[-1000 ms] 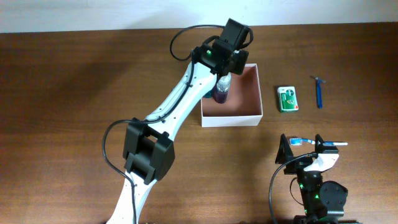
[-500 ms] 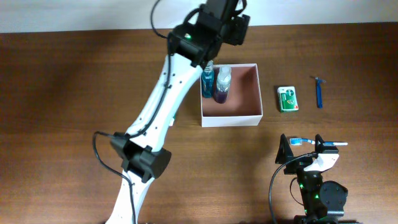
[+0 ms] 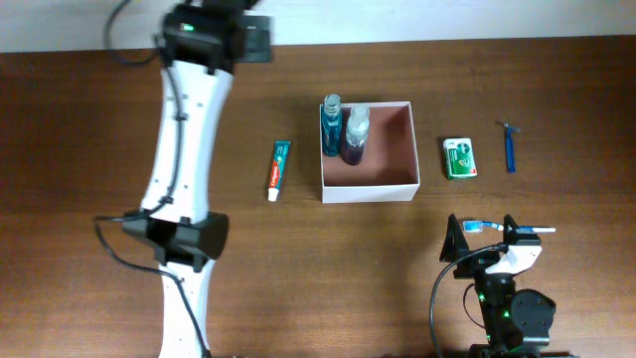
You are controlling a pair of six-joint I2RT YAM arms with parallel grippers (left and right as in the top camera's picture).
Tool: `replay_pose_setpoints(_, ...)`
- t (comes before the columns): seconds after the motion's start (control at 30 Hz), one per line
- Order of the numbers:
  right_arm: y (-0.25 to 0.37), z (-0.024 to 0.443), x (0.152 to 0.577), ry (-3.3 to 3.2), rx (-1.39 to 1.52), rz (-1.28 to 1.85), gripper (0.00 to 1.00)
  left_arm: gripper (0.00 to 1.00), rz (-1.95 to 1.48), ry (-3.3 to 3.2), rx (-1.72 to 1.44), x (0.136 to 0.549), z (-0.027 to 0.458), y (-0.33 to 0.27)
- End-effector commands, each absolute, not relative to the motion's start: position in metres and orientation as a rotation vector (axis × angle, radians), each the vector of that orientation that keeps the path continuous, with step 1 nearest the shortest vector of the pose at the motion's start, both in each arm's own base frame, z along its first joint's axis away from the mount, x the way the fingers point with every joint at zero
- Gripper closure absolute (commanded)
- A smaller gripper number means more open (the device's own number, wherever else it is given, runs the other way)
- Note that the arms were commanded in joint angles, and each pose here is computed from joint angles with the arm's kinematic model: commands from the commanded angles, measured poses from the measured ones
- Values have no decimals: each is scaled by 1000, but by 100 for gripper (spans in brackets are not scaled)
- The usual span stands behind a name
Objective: Pack container
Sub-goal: 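Raise the left gripper and retract it to the upper left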
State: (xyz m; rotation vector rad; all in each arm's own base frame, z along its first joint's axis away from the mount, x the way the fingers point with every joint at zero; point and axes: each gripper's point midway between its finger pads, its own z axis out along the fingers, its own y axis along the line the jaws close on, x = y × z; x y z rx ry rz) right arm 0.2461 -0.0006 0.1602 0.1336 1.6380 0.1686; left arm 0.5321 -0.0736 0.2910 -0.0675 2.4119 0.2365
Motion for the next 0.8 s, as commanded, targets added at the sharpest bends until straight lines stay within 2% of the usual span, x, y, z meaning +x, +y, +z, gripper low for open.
replay_pose_setpoints(0.0,0,158,246,1636,136,172,1,1,187,2429,-146,528,294,-53)
replay_pose_setpoints(0.23,0,158,246,1636,136,172,2,1,182,2529,-182,512,279,-30)
replay_pose_setpoints(0.63,0,159,246,1632,136,174,1,1,184,2532,-182,511,279,-30)
replay_pose_setpoints(0.77,16,160,245,1633,145,321,1,1,184,2533,-183,511,279,-30)
